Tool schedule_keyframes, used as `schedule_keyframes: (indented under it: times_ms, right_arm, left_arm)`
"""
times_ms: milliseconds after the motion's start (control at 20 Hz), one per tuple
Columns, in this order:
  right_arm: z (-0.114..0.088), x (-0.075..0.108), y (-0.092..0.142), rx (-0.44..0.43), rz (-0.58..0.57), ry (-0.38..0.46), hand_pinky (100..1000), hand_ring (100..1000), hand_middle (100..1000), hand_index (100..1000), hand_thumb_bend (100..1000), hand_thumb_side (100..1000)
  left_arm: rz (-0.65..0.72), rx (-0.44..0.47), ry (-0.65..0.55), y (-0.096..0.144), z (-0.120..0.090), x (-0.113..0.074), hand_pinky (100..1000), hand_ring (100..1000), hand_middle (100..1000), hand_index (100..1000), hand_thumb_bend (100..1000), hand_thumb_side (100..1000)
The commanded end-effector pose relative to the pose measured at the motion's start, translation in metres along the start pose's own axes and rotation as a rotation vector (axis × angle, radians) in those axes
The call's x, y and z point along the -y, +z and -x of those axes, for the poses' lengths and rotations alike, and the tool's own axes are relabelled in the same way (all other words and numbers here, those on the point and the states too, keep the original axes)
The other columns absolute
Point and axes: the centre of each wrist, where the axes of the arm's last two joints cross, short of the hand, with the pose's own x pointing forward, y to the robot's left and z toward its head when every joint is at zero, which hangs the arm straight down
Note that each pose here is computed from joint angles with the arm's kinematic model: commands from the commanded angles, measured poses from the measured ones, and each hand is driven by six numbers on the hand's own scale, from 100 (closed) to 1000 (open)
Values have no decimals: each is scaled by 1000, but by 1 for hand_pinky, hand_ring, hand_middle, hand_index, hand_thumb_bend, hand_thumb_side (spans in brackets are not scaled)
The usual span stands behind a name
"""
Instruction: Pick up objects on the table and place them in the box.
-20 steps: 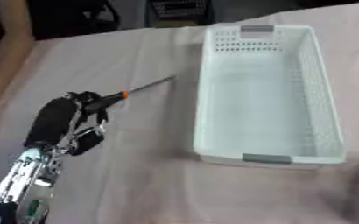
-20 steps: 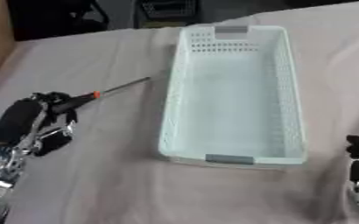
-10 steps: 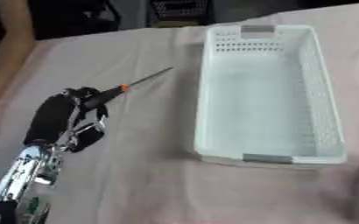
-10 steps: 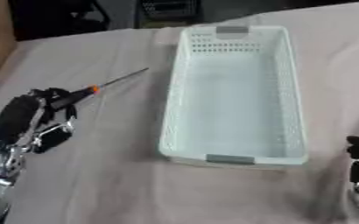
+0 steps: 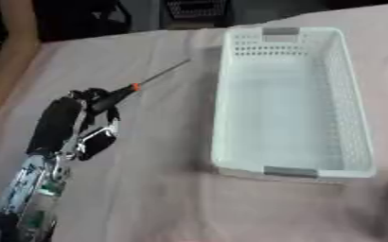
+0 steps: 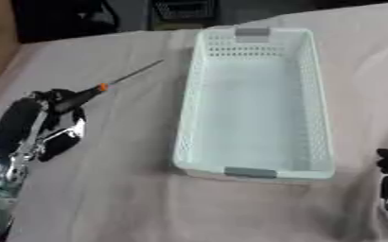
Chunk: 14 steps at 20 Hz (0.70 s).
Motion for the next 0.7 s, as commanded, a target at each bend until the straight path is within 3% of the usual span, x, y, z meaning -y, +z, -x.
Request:
schedule_keyframes:
  times_ms: [50,700]
  right_arm:
    - [-4,4,-1,14,7,17,433,542,580,796,100,775]
    - [-4,3,-1,13,2,14,433,543,580,797,100,776]
  left_arm:
    - [-62,25,51,-6,-7,-15,638,297,264,542,100,363]
    - [-130,157,234,-28,-46,-35,650,289,257,549,100,435]
